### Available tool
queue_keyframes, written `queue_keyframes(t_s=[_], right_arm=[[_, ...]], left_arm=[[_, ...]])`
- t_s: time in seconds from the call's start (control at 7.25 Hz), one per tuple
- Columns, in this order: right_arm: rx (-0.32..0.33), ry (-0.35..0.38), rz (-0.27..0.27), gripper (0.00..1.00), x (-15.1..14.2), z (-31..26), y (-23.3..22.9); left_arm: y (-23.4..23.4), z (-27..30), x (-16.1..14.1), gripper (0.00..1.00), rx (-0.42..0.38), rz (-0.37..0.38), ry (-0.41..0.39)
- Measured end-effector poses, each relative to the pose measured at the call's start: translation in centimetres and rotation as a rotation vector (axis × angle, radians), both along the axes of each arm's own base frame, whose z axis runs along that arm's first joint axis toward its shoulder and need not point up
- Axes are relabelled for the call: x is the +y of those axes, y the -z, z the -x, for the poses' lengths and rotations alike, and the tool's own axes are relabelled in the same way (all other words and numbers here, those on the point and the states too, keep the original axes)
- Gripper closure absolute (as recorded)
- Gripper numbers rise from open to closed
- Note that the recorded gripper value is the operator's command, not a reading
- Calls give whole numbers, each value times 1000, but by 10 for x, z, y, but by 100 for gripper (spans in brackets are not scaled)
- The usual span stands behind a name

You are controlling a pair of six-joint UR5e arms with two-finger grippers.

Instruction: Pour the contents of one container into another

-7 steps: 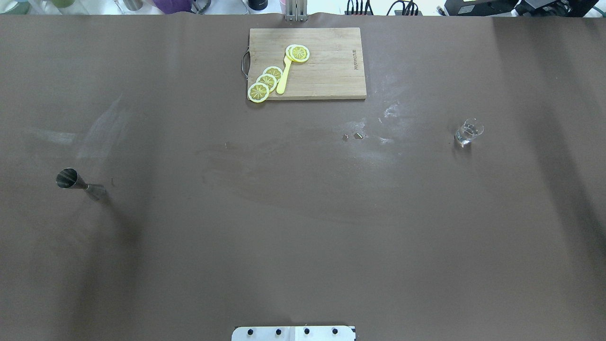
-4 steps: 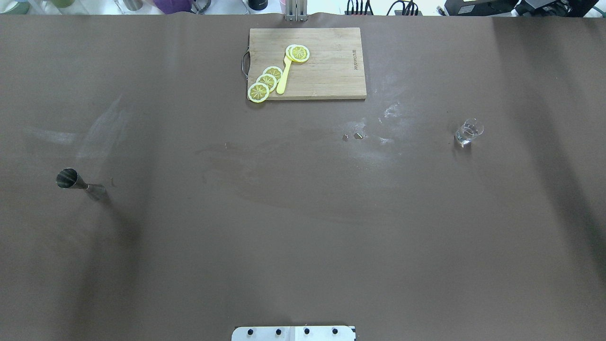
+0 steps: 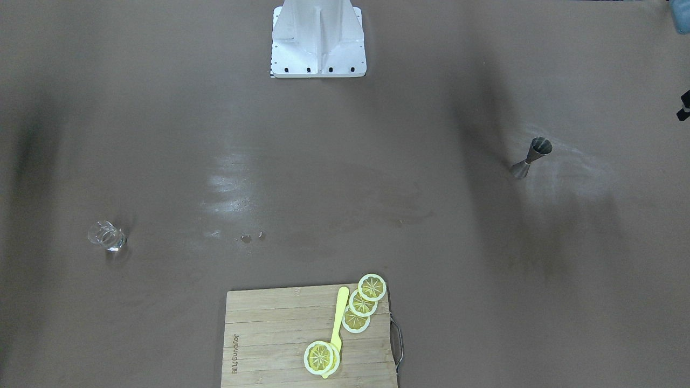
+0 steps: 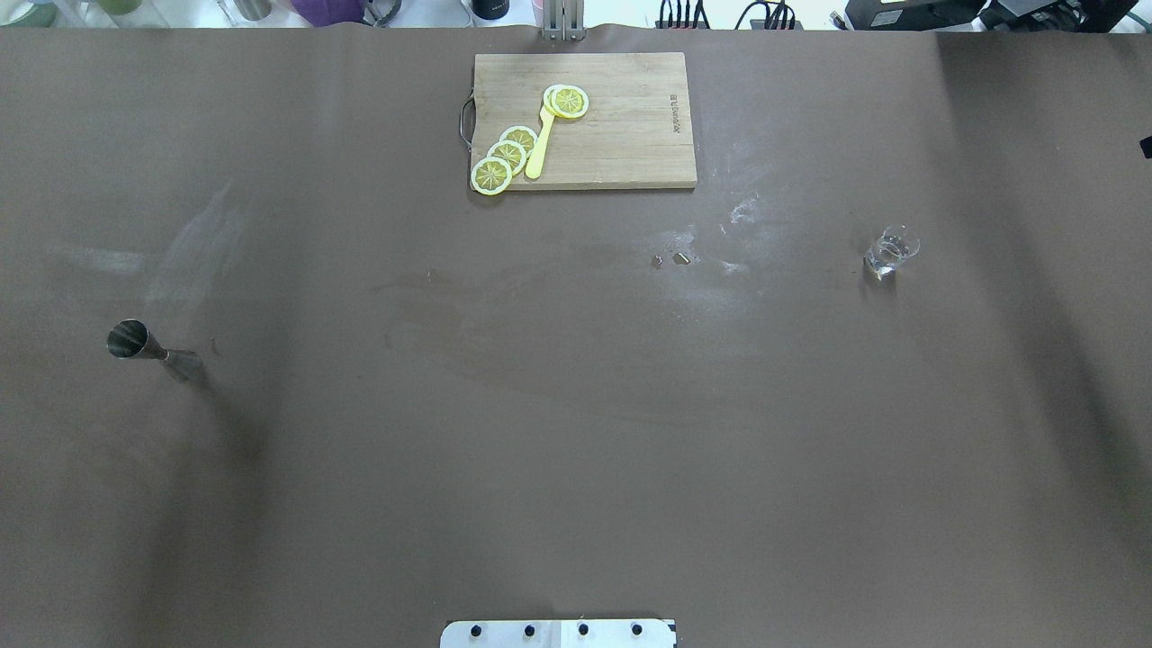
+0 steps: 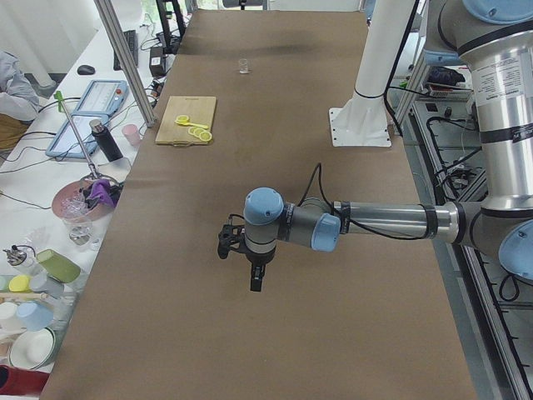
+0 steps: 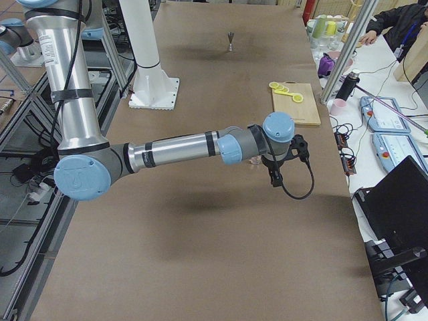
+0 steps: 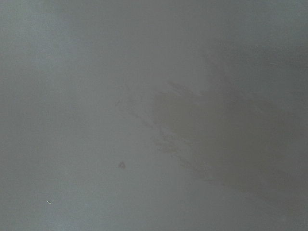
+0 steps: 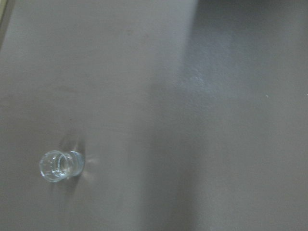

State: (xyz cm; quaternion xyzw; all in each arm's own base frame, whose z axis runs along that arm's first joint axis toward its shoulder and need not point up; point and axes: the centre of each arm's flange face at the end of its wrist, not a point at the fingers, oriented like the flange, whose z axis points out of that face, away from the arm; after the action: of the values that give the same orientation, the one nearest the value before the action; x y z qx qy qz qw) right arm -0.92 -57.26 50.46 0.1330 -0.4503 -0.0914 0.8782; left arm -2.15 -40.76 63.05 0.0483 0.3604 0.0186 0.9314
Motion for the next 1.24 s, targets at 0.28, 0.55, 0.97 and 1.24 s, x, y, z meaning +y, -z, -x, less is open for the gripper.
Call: queue_keyframes(t_s=[0.28,0.55,0.97,1.24], right_arm=[[-18,56,-133,0,0,31,21],[-37,96,-249,0,3,54,32],[-31,140,-414,0,8,96,42],[-48,165,-422,0,12,107,42]], left_arm=[[2,0,0,1,7,-1,0],[12,-6,0,1,79,-1,-11],[50,-16,-26,1,133,-81,-36],[75,-34,-45,1,148,-135,-78]])
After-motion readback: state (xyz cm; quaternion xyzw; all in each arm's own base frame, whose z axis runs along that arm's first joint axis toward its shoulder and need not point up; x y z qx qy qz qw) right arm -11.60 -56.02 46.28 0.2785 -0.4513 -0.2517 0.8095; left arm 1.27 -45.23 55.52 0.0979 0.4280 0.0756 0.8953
